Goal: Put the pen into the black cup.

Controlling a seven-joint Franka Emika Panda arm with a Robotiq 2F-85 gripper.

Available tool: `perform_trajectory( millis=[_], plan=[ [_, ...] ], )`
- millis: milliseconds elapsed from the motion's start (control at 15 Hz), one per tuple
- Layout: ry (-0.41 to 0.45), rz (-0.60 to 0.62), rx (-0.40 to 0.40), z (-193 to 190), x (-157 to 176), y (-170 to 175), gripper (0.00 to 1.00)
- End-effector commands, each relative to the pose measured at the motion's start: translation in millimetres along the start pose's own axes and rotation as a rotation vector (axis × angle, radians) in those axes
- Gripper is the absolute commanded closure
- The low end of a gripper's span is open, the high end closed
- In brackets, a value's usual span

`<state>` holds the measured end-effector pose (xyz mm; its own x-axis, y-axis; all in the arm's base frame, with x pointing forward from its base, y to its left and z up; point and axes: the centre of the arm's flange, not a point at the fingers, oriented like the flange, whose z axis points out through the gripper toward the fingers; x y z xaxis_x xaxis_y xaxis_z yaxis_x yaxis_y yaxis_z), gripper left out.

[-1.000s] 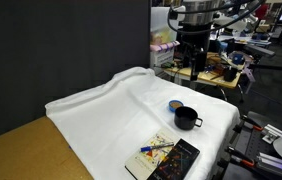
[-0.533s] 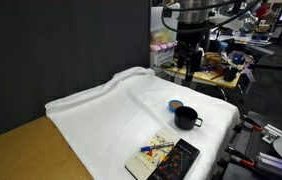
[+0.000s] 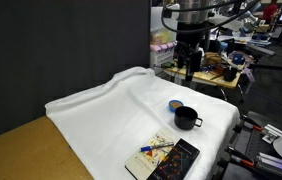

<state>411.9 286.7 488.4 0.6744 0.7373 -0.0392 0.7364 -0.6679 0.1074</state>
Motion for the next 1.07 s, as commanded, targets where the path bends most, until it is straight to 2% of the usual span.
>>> perform_trajectory(
  millis=[0, 467, 1000],
  plan=[
    [0.000, 0.015, 0.003, 1, 8, 9, 0.00],
    [-0.003, -0.025, -0.051, -5, 55, 8, 0.00],
    [-0.040, -0.063, -0.054, 22, 82, -11, 0.00]
  ],
)
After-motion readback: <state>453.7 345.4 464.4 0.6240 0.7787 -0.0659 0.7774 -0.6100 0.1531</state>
